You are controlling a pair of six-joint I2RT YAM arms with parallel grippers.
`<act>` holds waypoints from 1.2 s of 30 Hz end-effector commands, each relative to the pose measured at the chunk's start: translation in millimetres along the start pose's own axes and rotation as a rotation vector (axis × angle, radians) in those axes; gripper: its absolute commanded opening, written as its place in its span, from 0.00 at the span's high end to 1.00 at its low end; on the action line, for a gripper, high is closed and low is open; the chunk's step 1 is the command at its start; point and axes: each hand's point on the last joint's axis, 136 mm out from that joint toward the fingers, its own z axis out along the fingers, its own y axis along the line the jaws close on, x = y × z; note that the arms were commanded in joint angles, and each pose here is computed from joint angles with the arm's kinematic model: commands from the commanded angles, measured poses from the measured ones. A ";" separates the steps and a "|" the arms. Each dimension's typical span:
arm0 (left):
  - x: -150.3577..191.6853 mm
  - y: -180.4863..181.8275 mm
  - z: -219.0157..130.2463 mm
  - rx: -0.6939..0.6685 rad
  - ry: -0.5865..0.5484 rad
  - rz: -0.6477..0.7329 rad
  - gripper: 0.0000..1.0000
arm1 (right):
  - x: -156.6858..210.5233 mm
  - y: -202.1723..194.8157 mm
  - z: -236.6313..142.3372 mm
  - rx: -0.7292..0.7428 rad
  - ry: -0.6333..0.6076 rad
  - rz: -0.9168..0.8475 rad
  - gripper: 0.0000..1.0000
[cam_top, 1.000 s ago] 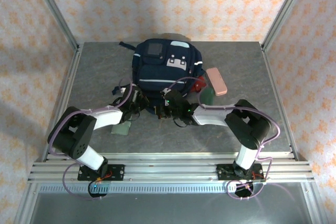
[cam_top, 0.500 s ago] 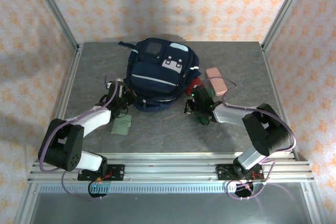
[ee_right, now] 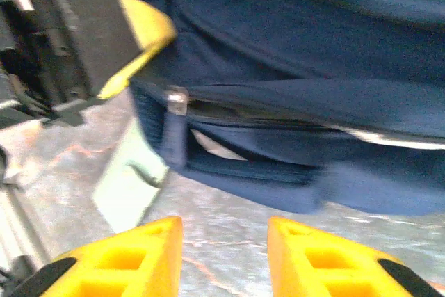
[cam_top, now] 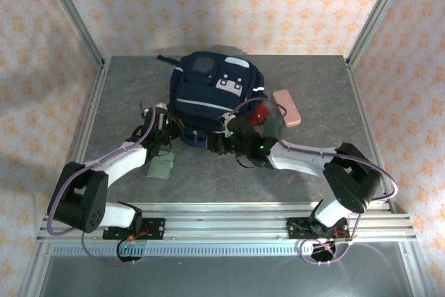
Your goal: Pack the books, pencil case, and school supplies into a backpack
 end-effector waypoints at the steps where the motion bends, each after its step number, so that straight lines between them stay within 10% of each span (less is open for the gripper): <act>1: -9.6 -35.4 -11.8 0.127 -0.060 -0.008 1.00 | -7.8 18.2 12.1 -0.062 -0.020 0.044 0.61; 12: 5.2 -51.8 -14.8 0.170 -0.043 -0.013 1.00 | -25.4 5.6 37.2 0.040 -0.092 0.135 0.59; 21: 15.8 -50.1 -11.2 0.166 -0.026 -0.009 1.00 | -29.1 -1.8 46.5 0.116 -0.073 0.157 1.00; 36: -6.4 -24.5 -11.7 0.045 -0.084 0.078 1.00 | 8.4 -86.7 -23.4 0.358 0.039 0.099 1.00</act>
